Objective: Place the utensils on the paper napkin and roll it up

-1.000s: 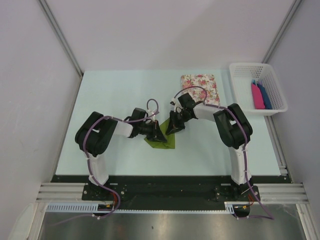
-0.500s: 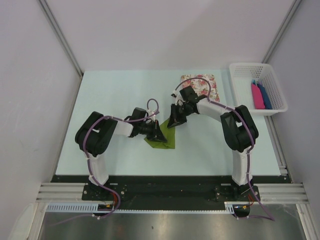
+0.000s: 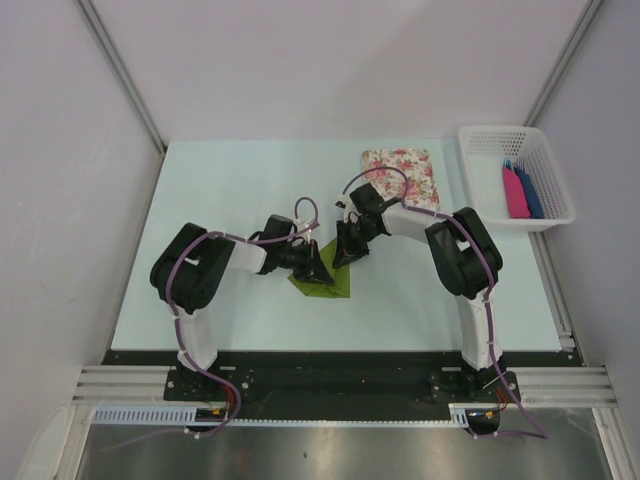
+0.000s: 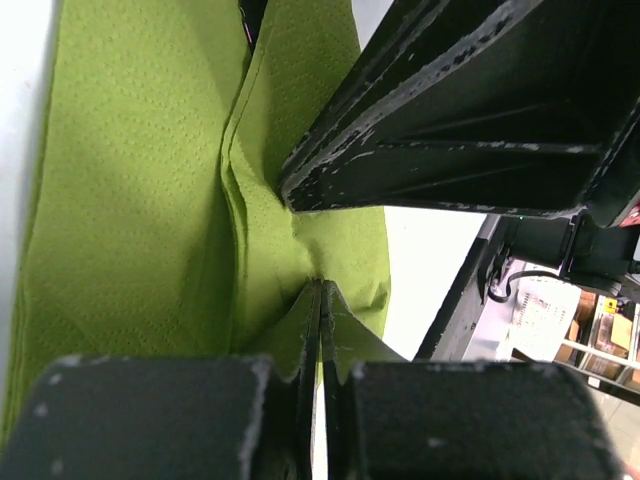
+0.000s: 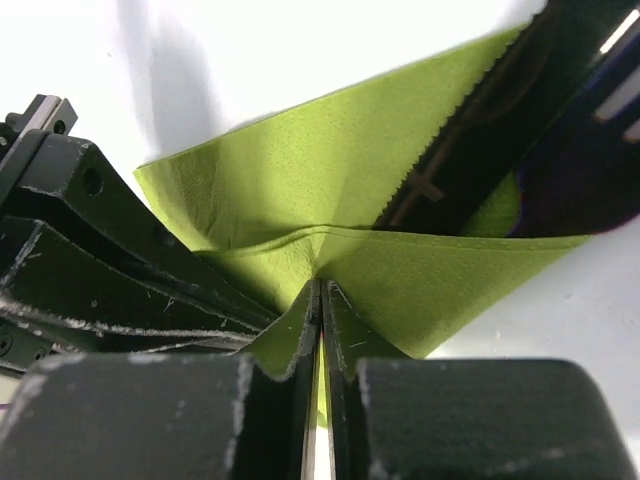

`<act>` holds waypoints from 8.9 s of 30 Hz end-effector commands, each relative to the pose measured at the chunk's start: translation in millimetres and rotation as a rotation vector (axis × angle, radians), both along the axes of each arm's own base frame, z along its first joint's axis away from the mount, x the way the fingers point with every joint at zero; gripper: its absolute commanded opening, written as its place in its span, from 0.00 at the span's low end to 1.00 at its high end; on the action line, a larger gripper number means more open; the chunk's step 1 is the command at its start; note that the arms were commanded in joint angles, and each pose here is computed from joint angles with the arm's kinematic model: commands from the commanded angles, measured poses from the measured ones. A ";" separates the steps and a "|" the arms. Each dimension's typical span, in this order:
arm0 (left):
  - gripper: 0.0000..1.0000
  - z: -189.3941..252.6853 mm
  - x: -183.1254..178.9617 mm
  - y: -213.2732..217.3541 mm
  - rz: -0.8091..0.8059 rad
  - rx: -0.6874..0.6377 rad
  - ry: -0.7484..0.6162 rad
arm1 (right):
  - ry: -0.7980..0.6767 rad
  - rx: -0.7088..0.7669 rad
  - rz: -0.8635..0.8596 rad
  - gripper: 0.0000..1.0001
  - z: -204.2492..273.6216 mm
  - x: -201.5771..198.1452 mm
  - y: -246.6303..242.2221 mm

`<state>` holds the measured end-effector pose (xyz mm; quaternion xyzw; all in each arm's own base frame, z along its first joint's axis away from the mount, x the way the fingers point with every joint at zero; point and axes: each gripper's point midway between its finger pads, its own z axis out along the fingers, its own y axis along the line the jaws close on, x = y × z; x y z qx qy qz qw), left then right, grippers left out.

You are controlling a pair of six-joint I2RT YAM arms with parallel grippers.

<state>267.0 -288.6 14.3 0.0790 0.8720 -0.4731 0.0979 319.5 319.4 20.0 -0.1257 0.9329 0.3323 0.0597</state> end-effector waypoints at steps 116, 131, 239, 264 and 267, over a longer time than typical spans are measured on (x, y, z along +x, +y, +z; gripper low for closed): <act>0.00 -11.6 3.2 -4.5 0.038 0.074 0.057 | 0.041 0.269 -0.057 0.10 57.3 20.0 -9.6; 0.00 -4.8 9.9 -10.3 0.028 0.044 0.040 | 0.104 0.257 -0.092 0.08 15.7 11.9 -16.8; 0.28 58.2 5.1 -29.0 -0.105 -0.165 -0.053 | 0.137 0.022 0.036 0.00 -33.8 -7.3 -56.6; 0.25 7.3 -45.4 -34.4 -0.281 -0.028 0.104 | 0.131 0.006 0.019 0.00 -40.9 -3.6 -57.5; 0.25 -10.6 -49.9 -28.3 -0.275 -0.001 0.149 | 0.132 0.004 0.018 0.00 -41.9 -2.8 -58.1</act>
